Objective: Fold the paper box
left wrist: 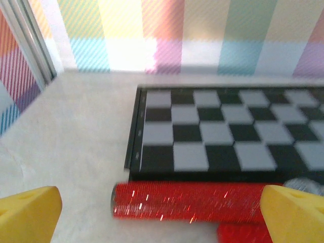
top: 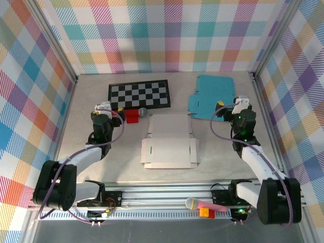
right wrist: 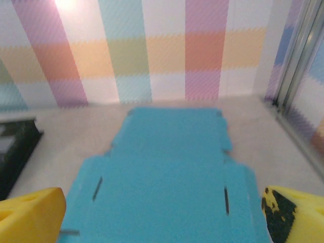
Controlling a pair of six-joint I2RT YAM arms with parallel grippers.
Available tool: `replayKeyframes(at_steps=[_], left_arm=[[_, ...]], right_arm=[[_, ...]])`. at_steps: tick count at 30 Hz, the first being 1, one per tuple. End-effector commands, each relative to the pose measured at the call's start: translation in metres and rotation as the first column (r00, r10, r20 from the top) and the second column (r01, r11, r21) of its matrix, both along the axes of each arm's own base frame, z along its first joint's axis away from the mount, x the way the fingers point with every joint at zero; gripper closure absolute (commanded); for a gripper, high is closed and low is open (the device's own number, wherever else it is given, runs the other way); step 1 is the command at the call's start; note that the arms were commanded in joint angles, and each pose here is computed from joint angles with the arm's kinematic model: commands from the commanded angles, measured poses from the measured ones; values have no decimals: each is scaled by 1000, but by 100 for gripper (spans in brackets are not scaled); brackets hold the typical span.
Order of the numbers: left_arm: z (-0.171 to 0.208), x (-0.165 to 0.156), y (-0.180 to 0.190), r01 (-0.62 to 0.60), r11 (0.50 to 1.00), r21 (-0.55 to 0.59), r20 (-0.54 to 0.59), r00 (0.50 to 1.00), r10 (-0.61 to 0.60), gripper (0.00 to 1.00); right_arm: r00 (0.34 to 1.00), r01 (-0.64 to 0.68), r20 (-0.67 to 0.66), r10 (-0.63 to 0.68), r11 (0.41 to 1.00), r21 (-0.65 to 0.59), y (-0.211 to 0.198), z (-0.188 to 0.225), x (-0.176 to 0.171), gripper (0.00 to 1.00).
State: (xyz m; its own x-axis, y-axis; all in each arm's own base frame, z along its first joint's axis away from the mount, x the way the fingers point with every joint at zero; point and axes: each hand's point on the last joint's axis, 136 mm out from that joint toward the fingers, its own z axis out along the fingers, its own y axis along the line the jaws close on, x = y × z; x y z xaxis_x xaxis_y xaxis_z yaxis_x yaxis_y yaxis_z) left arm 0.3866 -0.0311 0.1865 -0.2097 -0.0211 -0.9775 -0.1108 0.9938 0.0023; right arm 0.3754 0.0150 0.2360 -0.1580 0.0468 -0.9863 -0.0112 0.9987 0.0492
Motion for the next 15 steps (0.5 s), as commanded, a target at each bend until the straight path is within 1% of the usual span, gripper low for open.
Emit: replayKeyframes(at_steps=[1, 2, 3, 4, 5, 6, 7, 8, 9, 10, 11, 12, 13, 15], left_arm=[[72, 2, -14, -32, 999, 19, 132, 991, 29, 0], [94, 1, -19, -46, 999, 10, 167, 985, 44, 0], [112, 0, -24, -63, 998, -29, 182, 981, 68, 0], [124, -1, -24, -82, 992, -91, 163, 982, 96, 0], [125, -3, -21, -122, 974, -190, 61, 989, 136, 0], [117, -11, -17, -186, 946, -264, -99, 981, 165, 0], [111, -19, -12, -263, 916, -303, -208, 956, 205, 0], [102, -16, -17, -276, 895, -351, -279, 943, 181, 0], [91, -10, -32, -233, 874, -426, -343, 936, 82, 0], [79, -7, -44, -220, 845, -488, -400, 916, 8, 3], [67, -8, -58, -225, 814, -535, -457, 888, -55, 11], [53, -11, -75, -231, 788, -571, -508, 854, -117, 16], [42, -17, -91, -235, 772, -590, -543, 824, -164, 21], [14, -38, -120, -266, 758, -596, -621, 751, -225, 26]], right_arm=[[997, 42, 63, -44, 999, 24, -1, 72, -9, 1], [996, 38, 82, -40, 999, 29, 2, 98, -13, 1], [995, 62, 80, -66, 997, 53, 2, 120, -16, 1], [991, 116, 52, -124, 984, 132, -5, 133, -20, 1], [985, 172, -17, -173, 951, 257, -11, 143, -24, 1], [982, 191, -86, -171, 901, 389, -8, 150, -28, 1], [971, 220, -183, -155, 879, 423, -5, 142, -34, 1], [955, 253, -260, -143, 851, 461, -2, 131, -39, 1], [951, 231, -297, -87, 839, 492, 7, 122, -38, 1], [948, 182, -317, -11, 837, 516, 19, 117, -37, 1], [933, 160, -356, 50, 829, 536, 31, 111, -38, 1], [898, 181, -430, 95, 810, 557, 40, 96, -41, 4], [856, 208, -499, 134, 794, 571, 48, 80, -45, 9], [730, 247, -634, 254, 768, 591, 71, 39, -59, 19]])
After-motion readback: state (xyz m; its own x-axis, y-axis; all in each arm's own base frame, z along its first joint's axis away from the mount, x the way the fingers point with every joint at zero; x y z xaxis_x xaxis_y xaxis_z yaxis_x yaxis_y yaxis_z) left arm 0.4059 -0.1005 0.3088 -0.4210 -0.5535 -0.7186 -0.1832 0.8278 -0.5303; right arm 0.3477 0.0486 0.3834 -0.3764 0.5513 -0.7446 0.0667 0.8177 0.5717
